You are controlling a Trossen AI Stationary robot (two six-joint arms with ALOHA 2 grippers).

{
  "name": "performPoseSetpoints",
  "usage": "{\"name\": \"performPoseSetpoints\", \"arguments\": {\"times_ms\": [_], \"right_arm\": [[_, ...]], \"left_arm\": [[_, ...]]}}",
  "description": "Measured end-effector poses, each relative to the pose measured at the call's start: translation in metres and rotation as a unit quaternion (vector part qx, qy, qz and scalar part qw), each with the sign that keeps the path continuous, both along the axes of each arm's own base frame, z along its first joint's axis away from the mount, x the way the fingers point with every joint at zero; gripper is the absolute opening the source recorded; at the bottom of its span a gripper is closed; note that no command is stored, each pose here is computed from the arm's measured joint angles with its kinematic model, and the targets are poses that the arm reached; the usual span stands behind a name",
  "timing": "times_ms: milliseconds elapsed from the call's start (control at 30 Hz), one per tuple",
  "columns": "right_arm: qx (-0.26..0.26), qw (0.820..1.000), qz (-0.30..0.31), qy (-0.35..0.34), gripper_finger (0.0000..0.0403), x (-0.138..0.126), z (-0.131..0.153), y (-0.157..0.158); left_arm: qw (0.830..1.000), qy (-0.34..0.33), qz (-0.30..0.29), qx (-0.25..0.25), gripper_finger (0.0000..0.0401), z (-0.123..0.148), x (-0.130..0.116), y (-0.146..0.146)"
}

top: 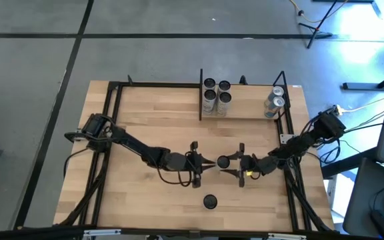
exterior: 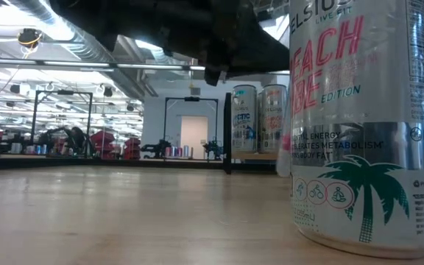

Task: Place canned beverage on shelf
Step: Put the right white-pink soda can on the shelf

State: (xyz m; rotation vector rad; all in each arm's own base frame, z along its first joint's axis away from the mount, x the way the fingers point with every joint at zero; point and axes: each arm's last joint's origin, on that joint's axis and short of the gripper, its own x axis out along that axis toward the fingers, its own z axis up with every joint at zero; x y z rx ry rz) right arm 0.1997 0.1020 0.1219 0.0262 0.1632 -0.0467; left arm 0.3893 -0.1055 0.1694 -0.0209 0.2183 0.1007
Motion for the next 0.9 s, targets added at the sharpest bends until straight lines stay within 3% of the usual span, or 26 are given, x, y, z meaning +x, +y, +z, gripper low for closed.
{"name": "performPoseSetpoints", "arguments": {"times_ms": [400,733,900], "right_arm": [[0.012,1.0,0.007,0.008,0.0203,0.0004,-0.0012,0.0005],[0.016,0.999,0.017,0.023,0.0322,-0.0004,-0.0041,0.0008],[0.016,0.999,0.019,0.022,0.0353,-0.0015,-0.0001,0.0005]], "left_arm": [[0.999,0.035,-0.016,0.01,0.0047,-0.0042,-0.0057,-0.0108],[0.998,0.052,-0.005,0.019,0.0047,-0.0076,-0.0069,-0.0097],[0.998,0.055,-0.005,0.02,0.0047,-0.0081,-0.0071,-0.0098]]}}
